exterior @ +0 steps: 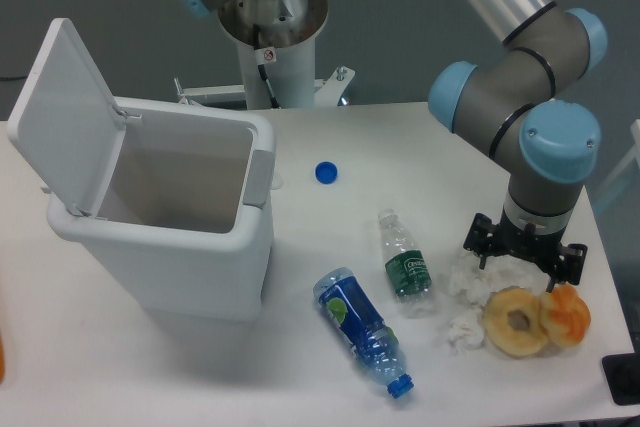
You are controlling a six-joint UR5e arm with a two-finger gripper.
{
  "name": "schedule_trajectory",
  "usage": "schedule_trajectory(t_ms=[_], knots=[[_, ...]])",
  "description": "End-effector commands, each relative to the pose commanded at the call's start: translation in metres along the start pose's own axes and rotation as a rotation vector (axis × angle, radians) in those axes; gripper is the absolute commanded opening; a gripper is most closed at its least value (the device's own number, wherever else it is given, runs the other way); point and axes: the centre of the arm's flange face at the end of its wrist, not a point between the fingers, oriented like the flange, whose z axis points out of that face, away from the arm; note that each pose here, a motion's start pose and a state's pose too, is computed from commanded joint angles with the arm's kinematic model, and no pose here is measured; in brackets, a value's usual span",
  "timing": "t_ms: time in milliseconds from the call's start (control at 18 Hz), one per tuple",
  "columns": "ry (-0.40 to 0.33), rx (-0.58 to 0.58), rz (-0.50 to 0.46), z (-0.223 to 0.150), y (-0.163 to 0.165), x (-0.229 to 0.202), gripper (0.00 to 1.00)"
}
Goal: Pick up the plastic bottle
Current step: 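Move the gripper from the food scraps toward the blue-label bottle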
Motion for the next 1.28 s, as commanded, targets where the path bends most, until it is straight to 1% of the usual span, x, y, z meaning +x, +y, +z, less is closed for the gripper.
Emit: schedule_trajectory(t_ms=[167,333,444,611,667,778,833,944,1111,1167,1222,1278], knots=[[0.000,0.003,0.012,-0.001,-0.009,0.007,1.00],[0.012,0.007,0.030,0.007,-0.022,0.022,1.00],[0.025,0.058,0.018,0.017,-0.031,0.036,1.00],[0.004,0.086,-0.063,0.032,-0.039,0.056,1.00],[0.007,0.081,-0.112,0.035,-0.041,0.059,1.00],[0.018,0.083,-0.285,0.039,-0.048,0.059,1.00],[0.017,0.090,-0.356,0.038,-0.055,0.058,1.00],[0.022,0.095,-0.427,0.042,-0.067,0.060,1.00],[0.024,0.115,-0.493,0.038,-0.078,0.059,1.00],[0.037,0.135,-0.541,0.035,-0.084,0.059,1.00],[0.045,0.137,-0.572,0.042,-0.091,0.061,1.00],[0.045,0.141,-0.575,0.044,-0.102,0.067,1.00]])
